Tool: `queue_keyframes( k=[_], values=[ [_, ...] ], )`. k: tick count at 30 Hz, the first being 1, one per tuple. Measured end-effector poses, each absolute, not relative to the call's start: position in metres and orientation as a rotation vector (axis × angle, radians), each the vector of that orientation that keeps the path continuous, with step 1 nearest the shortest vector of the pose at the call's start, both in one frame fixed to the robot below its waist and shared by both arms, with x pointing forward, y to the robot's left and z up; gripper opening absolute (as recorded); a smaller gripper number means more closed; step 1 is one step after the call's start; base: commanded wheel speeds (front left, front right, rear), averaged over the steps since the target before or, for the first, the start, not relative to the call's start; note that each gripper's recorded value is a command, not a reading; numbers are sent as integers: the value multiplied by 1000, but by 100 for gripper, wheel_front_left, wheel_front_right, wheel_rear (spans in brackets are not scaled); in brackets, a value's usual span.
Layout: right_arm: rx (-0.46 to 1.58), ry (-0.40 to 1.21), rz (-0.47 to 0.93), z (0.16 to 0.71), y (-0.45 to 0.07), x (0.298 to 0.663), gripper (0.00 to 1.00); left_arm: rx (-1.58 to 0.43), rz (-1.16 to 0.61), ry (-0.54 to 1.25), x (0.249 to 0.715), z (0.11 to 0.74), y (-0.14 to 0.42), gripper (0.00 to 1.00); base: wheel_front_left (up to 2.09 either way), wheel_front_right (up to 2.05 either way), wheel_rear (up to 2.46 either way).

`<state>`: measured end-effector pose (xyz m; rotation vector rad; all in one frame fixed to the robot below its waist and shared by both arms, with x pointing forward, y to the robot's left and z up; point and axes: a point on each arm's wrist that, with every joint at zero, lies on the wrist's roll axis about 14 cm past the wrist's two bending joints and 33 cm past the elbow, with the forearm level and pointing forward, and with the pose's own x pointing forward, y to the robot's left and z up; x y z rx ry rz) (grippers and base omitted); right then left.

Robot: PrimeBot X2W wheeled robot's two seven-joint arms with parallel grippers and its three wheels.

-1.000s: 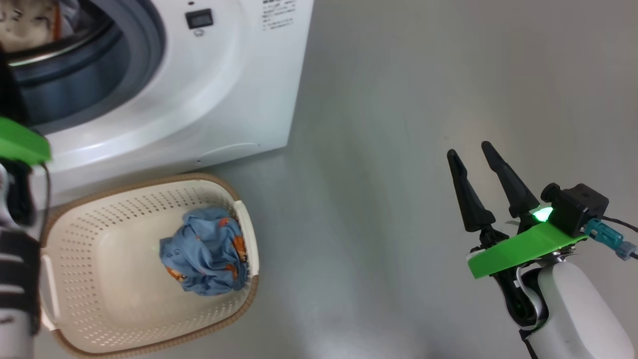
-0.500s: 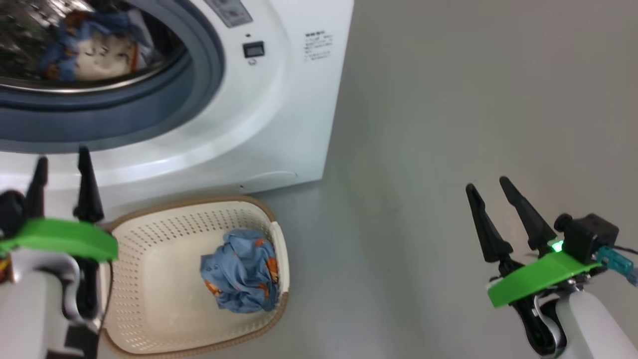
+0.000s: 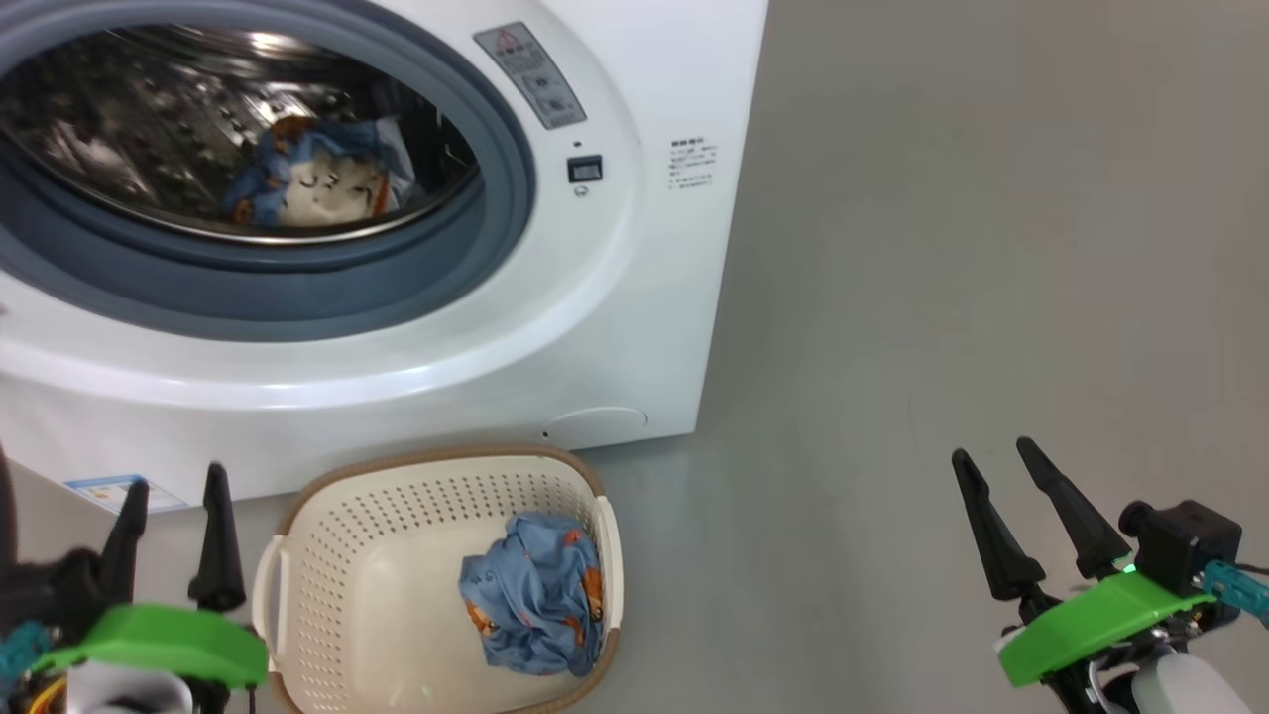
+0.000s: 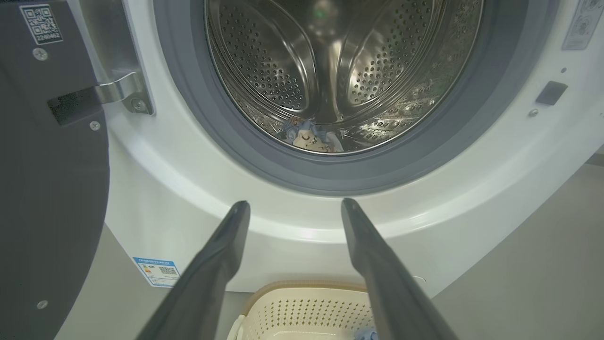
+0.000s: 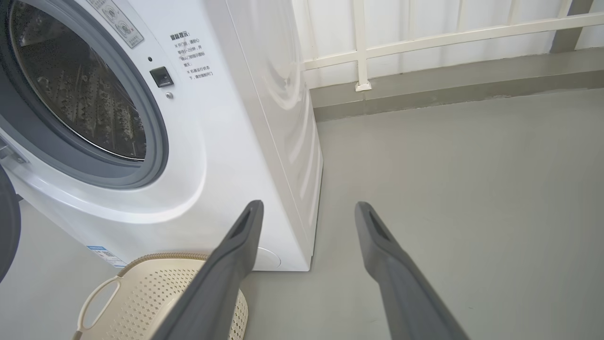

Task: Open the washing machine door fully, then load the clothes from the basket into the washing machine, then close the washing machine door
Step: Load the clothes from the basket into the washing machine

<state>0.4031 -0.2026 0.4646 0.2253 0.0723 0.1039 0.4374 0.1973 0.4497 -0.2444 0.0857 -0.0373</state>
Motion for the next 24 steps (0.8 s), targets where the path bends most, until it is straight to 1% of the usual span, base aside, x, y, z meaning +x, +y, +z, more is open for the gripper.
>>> queue_keyframes(
  k=[17, 24],
  values=[
    [239, 67, 130, 470, -195, 378, 100, -244, 49, 38, 362, 465, 223, 100, 0, 0, 0],
    [241, 71, 136, 469, -193, 378, 100, -233, 61, 24, 353, 470, 227, 100, 0, 0, 0]
  ],
)
